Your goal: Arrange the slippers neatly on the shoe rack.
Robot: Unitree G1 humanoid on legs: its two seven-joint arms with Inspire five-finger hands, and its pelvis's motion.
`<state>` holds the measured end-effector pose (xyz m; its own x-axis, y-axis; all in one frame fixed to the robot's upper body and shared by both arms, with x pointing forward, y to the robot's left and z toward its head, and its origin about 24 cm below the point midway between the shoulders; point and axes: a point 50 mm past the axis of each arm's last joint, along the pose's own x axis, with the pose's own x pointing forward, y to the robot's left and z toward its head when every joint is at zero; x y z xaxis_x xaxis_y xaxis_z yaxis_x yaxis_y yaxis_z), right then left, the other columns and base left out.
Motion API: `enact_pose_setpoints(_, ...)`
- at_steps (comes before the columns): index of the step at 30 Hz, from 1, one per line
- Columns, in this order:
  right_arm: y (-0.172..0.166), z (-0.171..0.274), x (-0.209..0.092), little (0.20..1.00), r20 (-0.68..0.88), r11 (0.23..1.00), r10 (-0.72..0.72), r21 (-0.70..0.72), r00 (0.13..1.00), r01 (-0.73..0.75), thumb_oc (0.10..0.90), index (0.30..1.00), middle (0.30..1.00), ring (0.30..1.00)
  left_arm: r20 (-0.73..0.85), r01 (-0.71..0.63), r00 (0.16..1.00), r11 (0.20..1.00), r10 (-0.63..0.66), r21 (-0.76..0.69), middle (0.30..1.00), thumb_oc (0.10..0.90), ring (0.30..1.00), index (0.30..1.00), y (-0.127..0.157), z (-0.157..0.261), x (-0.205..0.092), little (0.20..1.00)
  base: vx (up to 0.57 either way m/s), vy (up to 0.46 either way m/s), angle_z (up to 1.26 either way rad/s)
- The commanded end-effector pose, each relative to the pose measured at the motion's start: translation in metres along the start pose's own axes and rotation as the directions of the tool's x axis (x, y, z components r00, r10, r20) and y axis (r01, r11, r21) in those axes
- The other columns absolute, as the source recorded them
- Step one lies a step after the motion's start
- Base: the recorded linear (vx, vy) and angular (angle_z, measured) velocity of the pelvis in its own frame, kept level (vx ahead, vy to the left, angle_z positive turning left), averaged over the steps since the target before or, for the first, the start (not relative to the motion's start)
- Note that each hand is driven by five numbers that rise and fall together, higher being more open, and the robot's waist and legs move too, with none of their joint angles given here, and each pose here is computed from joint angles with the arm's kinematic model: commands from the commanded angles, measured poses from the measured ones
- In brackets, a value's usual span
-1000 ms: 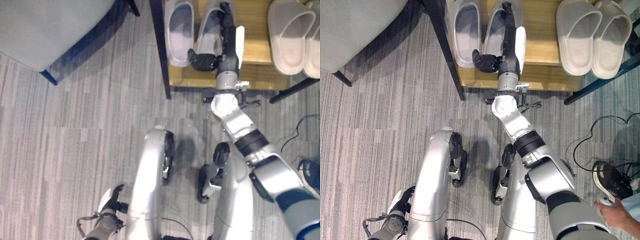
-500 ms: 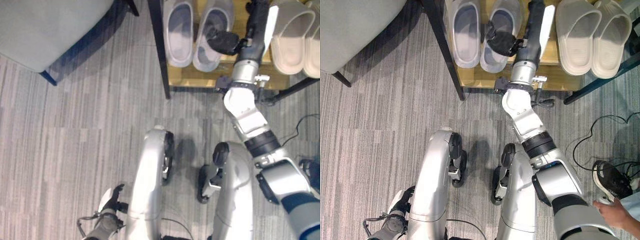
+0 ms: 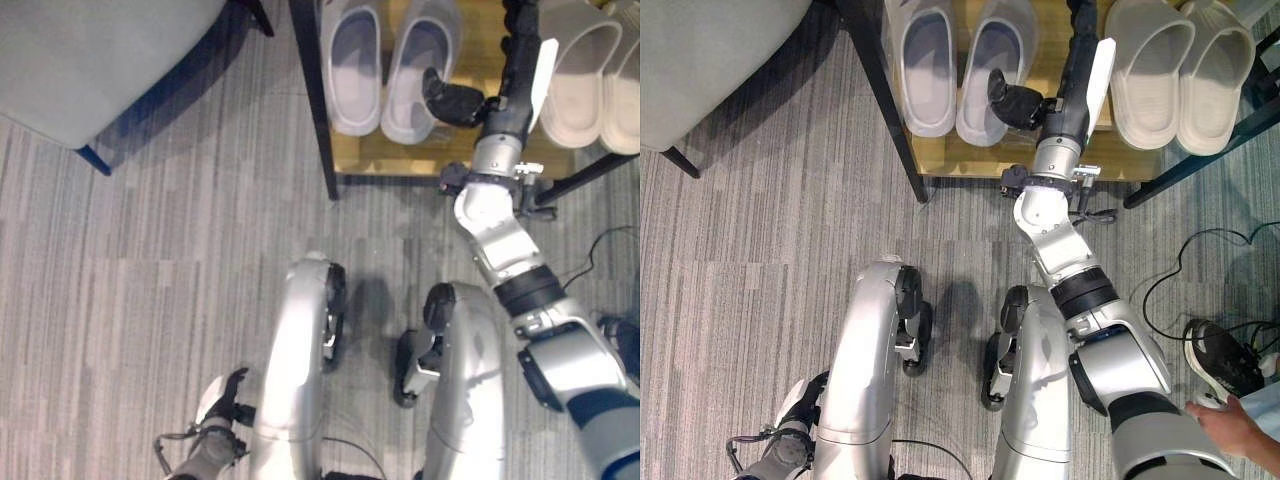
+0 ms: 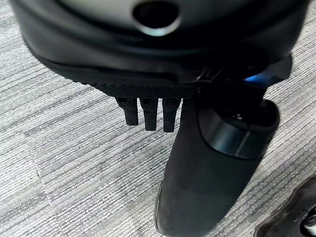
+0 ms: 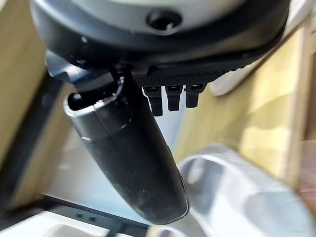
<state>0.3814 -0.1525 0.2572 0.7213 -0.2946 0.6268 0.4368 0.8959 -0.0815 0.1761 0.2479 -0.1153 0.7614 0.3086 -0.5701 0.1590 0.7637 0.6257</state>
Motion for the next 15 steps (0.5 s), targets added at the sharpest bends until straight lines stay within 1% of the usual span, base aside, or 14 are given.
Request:
enact_pose_setpoints(1, -0.007, 0.084, 0.023, 0.9, 0.349, 0.997, -0.061, 0.072, 0.935, 0.038, 0.8, 0.9, 0.9, 0.9, -0.094, 0.061, 0.994, 0.996, -0.055, 0.062, 0.9, 0.8, 0.9, 0.9, -0.024, -0.032, -0.021, 0.9, 0.0, 0.0, 0.0)
enact_pose_setpoints(7, -0.006, 0.083, 0.018, 0.9, 0.359, 0.997, -0.079, 0.03, 0.93, 0.073, 0.8, 0.9, 0.9, 0.9, -0.095, 0.044, 0.995, 0.996, -0.036, 0.074, 0.9, 0.8, 0.9, 0.9, -0.023, -0.032, -0.021, 0.9, 0.0, 0.0, 0.0)
enact_pose_setpoints(12, -0.001, 0.082, 0.018, 0.9, 0.349, 0.998, -0.06, 0.019, 0.935, 0.057, 0.8, 0.9, 0.9, 0.9, -0.103, 0.04, 0.994, 0.996, -0.032, 0.076, 0.9, 0.8, 0.9, 0.9, -0.023, -0.033, -0.02, 0.9, 0.0, 0.0, 0.0)
enact_pose_setpoints(15, 0.002, 0.086, 0.018, 0.9, 0.368, 0.999, -0.043, 0.009, 0.929, 0.043, 0.8, 0.9, 0.9, 0.9, -0.113, 0.062, 0.992, 0.995, -0.052, 0.084, 0.9, 0.8, 0.9, 0.9, -0.026, -0.037, -0.023, 0.9, 0.0, 0.0, 0.0)
